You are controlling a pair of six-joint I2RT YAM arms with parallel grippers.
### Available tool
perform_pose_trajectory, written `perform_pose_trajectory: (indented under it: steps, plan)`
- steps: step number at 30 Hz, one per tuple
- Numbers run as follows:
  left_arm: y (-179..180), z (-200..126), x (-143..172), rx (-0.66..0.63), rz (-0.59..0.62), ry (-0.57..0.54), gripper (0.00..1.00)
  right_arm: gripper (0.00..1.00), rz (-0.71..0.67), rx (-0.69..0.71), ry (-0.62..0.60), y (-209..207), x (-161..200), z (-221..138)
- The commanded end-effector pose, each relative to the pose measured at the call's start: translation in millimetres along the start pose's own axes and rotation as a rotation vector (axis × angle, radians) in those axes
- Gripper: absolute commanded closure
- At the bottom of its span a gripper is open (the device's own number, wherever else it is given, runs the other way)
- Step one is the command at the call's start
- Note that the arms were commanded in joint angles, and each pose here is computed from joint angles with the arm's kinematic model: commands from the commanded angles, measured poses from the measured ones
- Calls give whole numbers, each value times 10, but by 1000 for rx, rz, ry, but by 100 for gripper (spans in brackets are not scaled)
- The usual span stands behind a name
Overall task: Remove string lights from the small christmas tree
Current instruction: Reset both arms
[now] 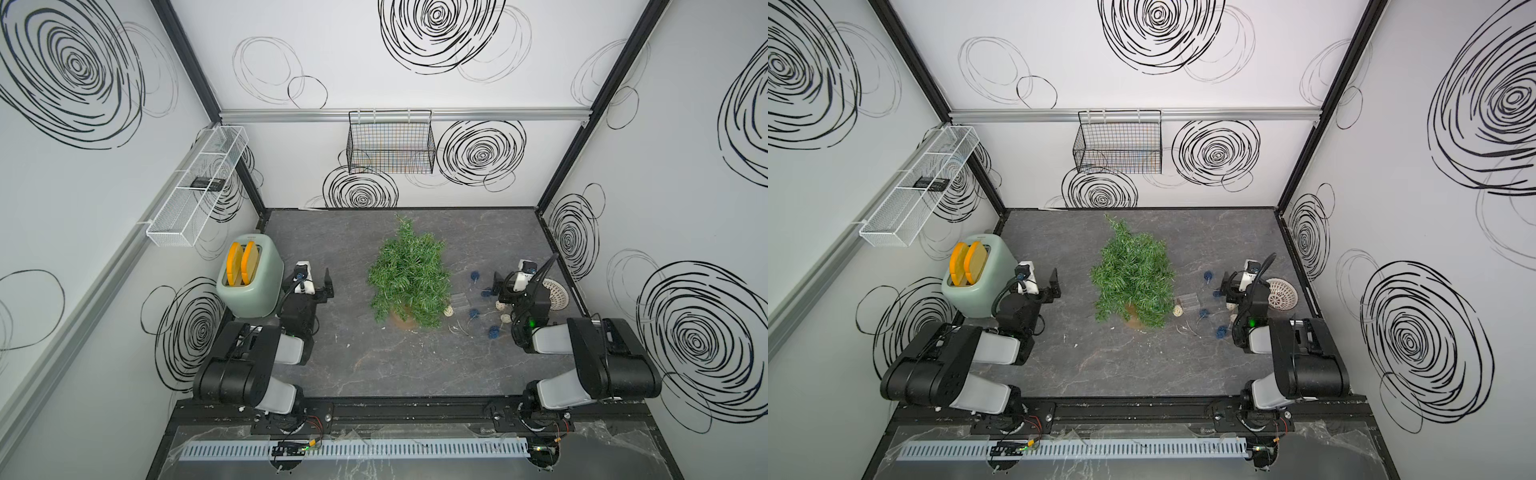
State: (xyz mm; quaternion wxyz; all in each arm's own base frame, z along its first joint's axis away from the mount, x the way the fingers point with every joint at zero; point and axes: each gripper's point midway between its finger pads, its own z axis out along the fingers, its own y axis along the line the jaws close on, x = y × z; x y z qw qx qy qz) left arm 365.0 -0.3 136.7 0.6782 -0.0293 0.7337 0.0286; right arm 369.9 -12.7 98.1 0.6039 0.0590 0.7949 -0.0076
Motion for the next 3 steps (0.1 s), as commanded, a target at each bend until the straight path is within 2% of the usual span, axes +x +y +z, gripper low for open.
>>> perform_pose_trajectory:
  steps: [1, 3]
  plan:
    - [-1, 1, -147, 5, -8, -61, 4, 3, -5, -17, -66, 22, -198, 13]
    - [0, -4, -154, 6, -9, -64, 4, 3, -3, -20, -65, 21, -194, 14]
